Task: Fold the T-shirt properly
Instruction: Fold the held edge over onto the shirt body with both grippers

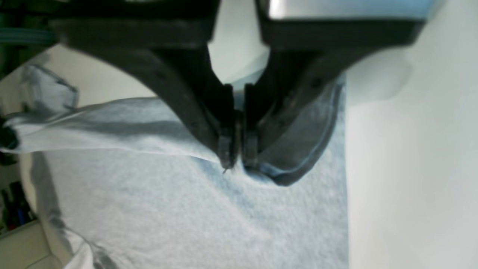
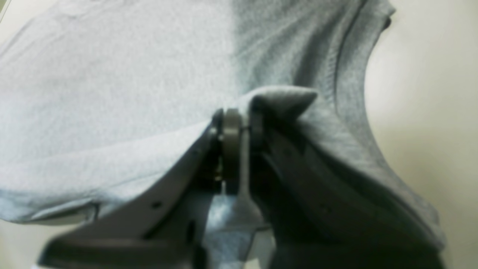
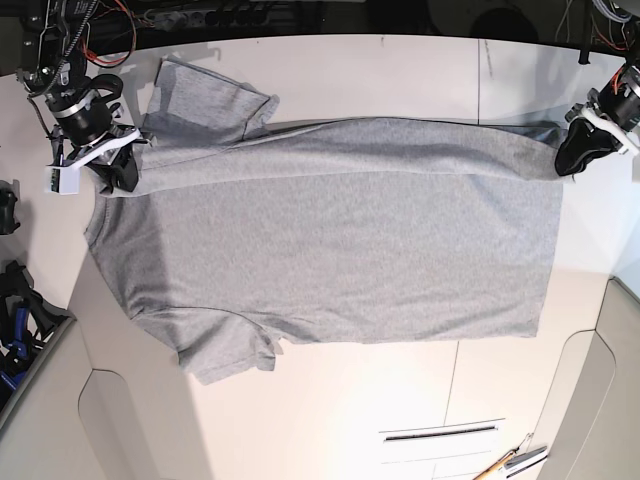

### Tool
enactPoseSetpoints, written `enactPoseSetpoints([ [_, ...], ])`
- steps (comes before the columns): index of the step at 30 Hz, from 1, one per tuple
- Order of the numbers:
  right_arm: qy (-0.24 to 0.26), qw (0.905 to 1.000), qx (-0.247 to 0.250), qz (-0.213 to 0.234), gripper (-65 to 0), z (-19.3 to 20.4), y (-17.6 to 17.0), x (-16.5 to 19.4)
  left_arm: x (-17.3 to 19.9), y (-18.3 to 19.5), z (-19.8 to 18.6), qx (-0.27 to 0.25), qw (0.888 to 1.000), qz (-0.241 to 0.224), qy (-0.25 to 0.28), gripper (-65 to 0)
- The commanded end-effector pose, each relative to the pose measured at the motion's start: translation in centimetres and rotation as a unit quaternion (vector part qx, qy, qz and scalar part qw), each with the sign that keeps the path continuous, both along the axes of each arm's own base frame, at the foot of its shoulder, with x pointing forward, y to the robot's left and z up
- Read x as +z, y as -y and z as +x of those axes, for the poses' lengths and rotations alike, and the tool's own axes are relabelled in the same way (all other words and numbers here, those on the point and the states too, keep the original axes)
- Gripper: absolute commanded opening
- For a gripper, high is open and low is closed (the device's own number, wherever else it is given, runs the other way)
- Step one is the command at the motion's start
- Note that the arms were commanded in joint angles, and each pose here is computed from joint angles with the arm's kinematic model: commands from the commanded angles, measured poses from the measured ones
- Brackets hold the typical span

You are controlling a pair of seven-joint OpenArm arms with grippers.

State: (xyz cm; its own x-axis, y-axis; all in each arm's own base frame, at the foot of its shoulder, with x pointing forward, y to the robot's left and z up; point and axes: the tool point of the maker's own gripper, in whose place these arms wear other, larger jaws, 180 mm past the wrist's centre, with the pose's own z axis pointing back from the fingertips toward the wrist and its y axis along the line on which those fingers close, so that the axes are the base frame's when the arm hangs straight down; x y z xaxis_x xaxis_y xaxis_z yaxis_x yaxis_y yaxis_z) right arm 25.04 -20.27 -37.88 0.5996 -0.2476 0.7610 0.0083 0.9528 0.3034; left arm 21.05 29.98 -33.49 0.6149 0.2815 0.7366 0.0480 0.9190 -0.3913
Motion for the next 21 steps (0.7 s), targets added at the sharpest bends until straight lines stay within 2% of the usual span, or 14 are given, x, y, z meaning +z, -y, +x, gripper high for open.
enactPoseSetpoints([
  [1,0.023,0.9997,0.002,-0.012,-65.0,0.7,0.4,1.2,1.3,-0.4,0.7,-0.004,1.0,0.012,0.024,-65.0],
  [9,0.031,0.9991,-0.004,-0.029,-65.0,1.4,0.9,1.6,0.4,-2.4,0.7,0.013,0.996,0.083,0.006,-65.0],
  [13,0.034,0.9983,-0.026,-0.039,-65.0,2.1,1.8,1.9,0.5,-2.4,0.8,0.014,0.996,0.083,0.008,-65.0],
  [21,0.04,0.9979,-0.025,-0.044,-65.0,2.6,1.9,2.2,0.4,-2.7,0.8,0.015,0.995,0.094,0.009,-65.0],
])
